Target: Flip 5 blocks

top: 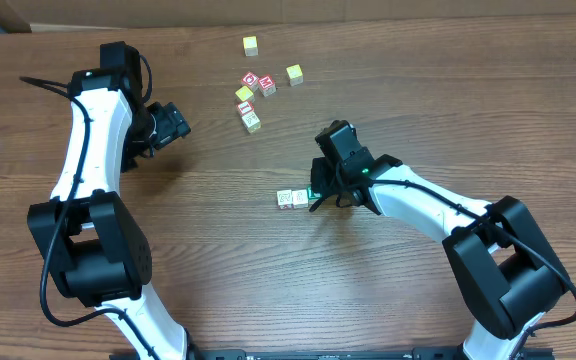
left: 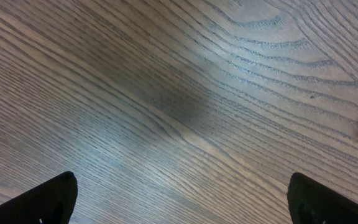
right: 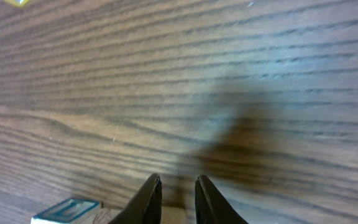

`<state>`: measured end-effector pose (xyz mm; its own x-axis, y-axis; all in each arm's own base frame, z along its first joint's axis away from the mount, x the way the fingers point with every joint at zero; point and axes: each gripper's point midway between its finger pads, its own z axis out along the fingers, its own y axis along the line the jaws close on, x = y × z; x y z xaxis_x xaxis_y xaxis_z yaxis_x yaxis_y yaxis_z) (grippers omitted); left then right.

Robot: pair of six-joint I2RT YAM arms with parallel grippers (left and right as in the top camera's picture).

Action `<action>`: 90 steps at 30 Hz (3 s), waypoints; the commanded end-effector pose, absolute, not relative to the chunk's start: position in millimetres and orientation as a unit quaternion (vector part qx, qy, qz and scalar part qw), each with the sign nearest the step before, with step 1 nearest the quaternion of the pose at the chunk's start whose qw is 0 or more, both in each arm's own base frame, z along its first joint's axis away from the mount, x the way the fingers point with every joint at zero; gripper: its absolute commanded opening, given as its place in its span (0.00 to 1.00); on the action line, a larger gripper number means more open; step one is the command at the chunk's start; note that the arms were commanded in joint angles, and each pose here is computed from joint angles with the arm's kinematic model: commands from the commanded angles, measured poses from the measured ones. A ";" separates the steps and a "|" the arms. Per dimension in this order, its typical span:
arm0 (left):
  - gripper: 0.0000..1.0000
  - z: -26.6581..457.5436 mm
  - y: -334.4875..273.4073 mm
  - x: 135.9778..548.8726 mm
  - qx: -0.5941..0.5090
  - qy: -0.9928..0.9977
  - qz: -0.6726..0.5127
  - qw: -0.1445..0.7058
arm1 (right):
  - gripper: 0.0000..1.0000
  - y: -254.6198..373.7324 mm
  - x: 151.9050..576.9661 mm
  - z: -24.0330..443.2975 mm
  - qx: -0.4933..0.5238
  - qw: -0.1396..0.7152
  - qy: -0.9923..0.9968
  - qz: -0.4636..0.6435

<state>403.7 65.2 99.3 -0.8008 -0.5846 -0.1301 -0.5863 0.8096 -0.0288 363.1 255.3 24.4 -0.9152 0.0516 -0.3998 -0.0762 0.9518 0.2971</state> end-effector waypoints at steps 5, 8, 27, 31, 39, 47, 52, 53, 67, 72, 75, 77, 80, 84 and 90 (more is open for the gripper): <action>1.00 95.7 65.3 403.4 -0.318 0.946 0.009 0.063 | 0.20 264.1 354.2 32.8 -0.024 0.202 0.965 0.168; 1.00 95.7 65.3 403.4 -0.318 0.946 0.009 0.063 | 0.20 263.2 353.4 32.1 -0.024 0.200 0.965 0.166; 1.00 95.8 65.2 404.3 -0.318 0.946 0.009 0.064 | 0.24 247.5 371.6 36.2 -0.001 0.227 0.962 0.148; 1.00 95.8 65.4 404.3 -0.318 0.946 0.009 0.064 | 0.24 232.2 374.0 32.4 0.033 0.215 0.966 0.141; 1.00 95.8 65.2 404.3 -0.318 0.946 0.009 0.064 | 0.24 233.6 354.2 24.0 0.026 0.165 0.974 0.151; 1.00 95.8 65.4 404.3 -0.318 0.946 0.009 0.064 | 0.25 244.5 340.9 22.1 0.009 0.149 0.976 0.156; 1.00 95.6 65.2 404.3 -0.318 0.946 0.009 0.064 | 0.30 246.1 340.0 22.2 0.007 0.148 0.976 0.158; 1.00 95.8 65.5 404.3 -0.318 0.946 0.009 0.064 | 0.31 245.9 339.8 22.1 0.007 0.148 0.976 0.158; 1.00 95.8 65.4 404.3 -0.318 0.946 0.009 0.064 | 0.38 220.1 363.1 39.0 0.015 0.160 0.978 0.132; 1.00 95.8 65.4 404.3 -0.318 0.946 0.009 0.064 | 0.50 172.7 385.5 53.9 0.032 0.162 0.982 0.086; 1.00 95.8 65.4 404.3 -0.318 0.946 0.009 0.064 | 0.78 137.5 395.0 53.7 0.055 0.165 0.983 0.057; 1.00 95.8 65.4 404.3 -0.318 0.946 0.009 0.064 | 1.00 117.9 396.3 51.9 0.067 0.157 0.984 0.047; 1.00 95.8 65.4 404.3 -0.318 0.946 0.009 0.064 | 1.00 91.7 399.4 50.7 0.099 0.151 0.983 0.040; 1.00 95.6 65.4 404.3 -0.318 0.946 0.009 0.064 | 1.00 69.2 404.5 50.8 0.126 0.153 0.979 0.036; 1.00 95.8 65.4 404.3 -0.318 0.946 0.009 0.064 | 1.00 58.8 406.2 50.9 0.139 0.154 0.978 0.034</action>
<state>404.1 65.3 99.3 -0.8007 -0.5845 -0.1314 -0.5862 0.8096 -0.0295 398.3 60.3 34.6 -0.9266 0.2858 -0.2446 0.2690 0.9579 0.1003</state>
